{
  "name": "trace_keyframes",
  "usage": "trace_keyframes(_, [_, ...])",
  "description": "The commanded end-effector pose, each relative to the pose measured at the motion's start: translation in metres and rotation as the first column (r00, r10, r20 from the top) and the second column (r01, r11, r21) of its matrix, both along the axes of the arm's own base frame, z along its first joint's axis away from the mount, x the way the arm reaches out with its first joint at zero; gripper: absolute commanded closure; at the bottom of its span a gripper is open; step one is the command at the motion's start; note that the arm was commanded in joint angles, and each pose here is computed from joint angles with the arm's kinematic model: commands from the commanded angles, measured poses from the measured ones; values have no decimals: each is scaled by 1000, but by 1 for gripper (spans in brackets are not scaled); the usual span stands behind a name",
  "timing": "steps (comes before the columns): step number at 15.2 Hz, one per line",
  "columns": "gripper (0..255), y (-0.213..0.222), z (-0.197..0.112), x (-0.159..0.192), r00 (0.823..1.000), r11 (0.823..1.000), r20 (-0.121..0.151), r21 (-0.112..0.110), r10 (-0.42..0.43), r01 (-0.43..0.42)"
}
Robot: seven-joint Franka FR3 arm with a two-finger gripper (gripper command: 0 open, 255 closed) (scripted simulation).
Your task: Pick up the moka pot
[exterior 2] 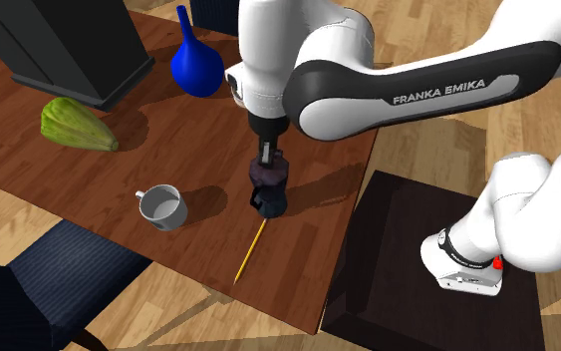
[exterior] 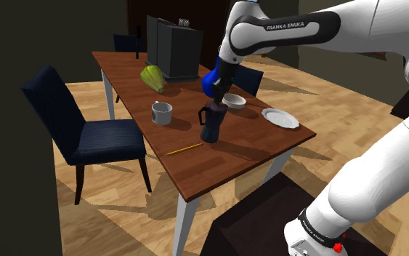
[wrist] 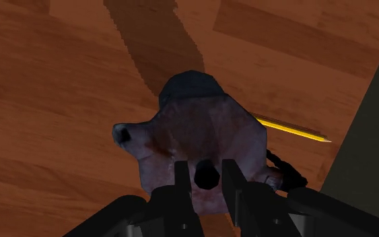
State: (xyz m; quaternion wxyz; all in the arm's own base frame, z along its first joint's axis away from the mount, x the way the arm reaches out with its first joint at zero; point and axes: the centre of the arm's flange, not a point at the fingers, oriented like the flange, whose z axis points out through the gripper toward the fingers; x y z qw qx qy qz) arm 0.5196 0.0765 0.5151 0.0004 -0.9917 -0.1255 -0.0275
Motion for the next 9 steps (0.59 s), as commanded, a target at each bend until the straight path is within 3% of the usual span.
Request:
trace_keyframes(1, [255, 0, 11, 0, 1000, 1000, 1, 0, 0, 0])
trace_keyframes(9, [255, 0, 49, 0, 1000, 1000, 1, 0, 0, 0])
